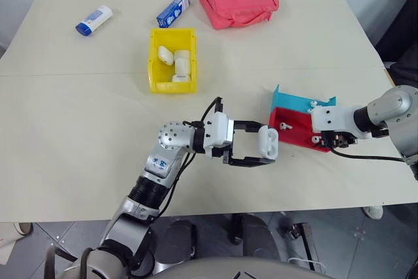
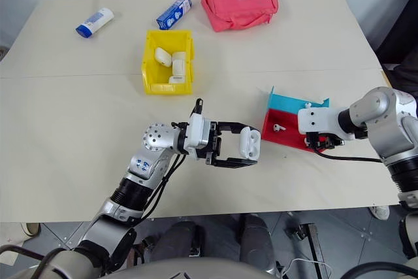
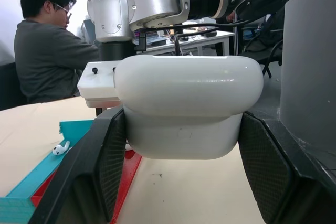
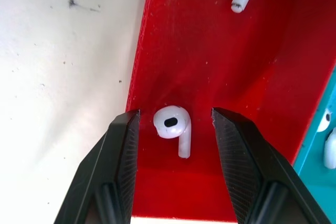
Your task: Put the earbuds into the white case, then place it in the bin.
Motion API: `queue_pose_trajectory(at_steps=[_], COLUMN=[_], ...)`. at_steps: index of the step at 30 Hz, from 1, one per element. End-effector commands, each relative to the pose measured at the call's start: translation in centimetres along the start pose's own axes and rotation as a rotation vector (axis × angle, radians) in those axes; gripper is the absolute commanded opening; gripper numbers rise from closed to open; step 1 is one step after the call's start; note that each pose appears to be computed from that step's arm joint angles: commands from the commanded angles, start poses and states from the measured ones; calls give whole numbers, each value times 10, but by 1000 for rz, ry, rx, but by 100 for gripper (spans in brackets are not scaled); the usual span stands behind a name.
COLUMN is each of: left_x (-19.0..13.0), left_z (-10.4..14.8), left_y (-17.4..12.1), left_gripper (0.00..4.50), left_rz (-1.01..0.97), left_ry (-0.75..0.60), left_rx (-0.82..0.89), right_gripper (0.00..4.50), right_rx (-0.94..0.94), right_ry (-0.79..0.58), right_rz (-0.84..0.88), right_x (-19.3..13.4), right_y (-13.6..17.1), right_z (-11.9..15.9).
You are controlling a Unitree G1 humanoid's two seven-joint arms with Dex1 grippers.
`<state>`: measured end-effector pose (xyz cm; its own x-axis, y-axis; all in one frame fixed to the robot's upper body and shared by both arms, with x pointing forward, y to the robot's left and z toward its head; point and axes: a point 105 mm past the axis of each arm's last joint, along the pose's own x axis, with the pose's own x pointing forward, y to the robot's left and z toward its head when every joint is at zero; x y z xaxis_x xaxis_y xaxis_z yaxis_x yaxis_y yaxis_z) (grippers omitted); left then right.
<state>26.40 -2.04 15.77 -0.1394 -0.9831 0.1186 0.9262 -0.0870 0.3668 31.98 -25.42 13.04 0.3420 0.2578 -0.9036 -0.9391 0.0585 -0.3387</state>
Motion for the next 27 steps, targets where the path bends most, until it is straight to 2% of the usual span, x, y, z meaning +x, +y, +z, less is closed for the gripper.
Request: queue_pose_trajectory(at_steps=[1,10,13,16,17,23,27], left_x=[4,4,3,3,3,4,3], left_z=[11,11,11,11,11,11,9], left_y=[-2,-2,-2,-2,-2,0,1], left_gripper=[280,280,280,280,280,280,280], left_rz=[-12,-3,-1,1,2,5,7], left_ry=[-27,-24,-23,-23,-22,-21,-18], left_rx=[41,42,41,41,41,41,39], right_gripper=[223,223,162,62,43,44,44], right_rx=[-28,-38,-38,-37,-36,-25,15], right_ry=[4,7,8,9,9,-3,-52], right_rz=[-4,8,11,15,16,-6,-83], right_x=[-3,-1,-1,-1,-1,-3,-15], right_y=[-4,-5,-5,-4,-4,-6,-14], right_z=[3,3,3,3,3,3,8])
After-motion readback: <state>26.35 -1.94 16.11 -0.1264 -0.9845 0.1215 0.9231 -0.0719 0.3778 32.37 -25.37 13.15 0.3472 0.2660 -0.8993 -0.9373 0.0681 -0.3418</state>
